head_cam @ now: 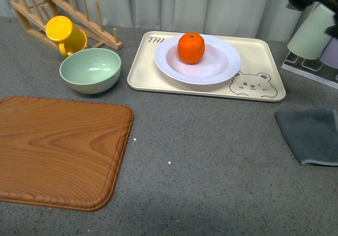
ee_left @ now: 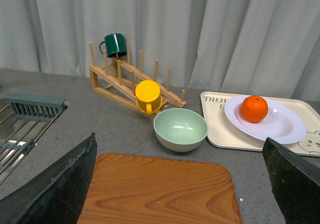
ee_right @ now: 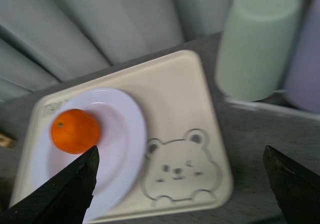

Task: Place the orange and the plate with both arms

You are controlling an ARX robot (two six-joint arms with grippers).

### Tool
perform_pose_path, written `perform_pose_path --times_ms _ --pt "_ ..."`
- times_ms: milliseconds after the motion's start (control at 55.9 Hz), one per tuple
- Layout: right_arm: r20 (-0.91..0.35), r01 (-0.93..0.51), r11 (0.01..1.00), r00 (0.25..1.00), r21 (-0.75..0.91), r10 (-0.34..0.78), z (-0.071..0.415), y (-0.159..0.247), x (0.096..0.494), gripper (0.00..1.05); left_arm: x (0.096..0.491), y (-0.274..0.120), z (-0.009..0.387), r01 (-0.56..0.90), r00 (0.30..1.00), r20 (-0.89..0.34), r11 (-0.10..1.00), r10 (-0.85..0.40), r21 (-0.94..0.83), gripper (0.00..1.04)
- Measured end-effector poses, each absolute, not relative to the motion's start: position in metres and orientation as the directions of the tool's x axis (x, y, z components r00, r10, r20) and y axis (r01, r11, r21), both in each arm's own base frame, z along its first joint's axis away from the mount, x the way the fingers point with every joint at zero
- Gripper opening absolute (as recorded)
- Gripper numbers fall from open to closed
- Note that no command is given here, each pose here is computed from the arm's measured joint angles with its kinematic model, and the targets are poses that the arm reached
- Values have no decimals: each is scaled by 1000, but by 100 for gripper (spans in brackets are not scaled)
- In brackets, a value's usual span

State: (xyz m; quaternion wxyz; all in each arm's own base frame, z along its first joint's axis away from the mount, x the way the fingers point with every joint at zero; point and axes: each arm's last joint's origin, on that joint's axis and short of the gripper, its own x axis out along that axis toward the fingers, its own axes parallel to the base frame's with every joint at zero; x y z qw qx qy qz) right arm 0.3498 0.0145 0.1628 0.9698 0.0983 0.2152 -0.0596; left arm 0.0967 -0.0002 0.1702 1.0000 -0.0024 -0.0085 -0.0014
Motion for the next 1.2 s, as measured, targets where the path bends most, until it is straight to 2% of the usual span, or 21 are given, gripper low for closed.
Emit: perform_pose_path --times_ms 125,232,375,536,733,1198 --pt "-398 196 979 895 -51 -200 159 4 283 96 97 0 170 2 1000 17 1000 -2 -5 98" --pt "-416 213 967 874 -138 -252 150 -3 236 96 97 0 170 3 1000 17 1000 -3 -5 98" --pt "-445 219 958 851 -186 -281 140 -7 187 96 97 0 170 3 1000 17 1000 -3 -5 98" --pt "-379 233 951 877 -203 -296 139 -1 144 96 97 0 170 2 1000 17 1000 -2 -5 98" --pt "-303 244 944 903 -222 -304 145 4 117 96 97 0 170 3 1000 17 1000 -3 -5 98" --pt "-214 235 936 932 -261 -293 156 13 98 96 97 0 170 3 1000 17 1000 -3 -5 98"
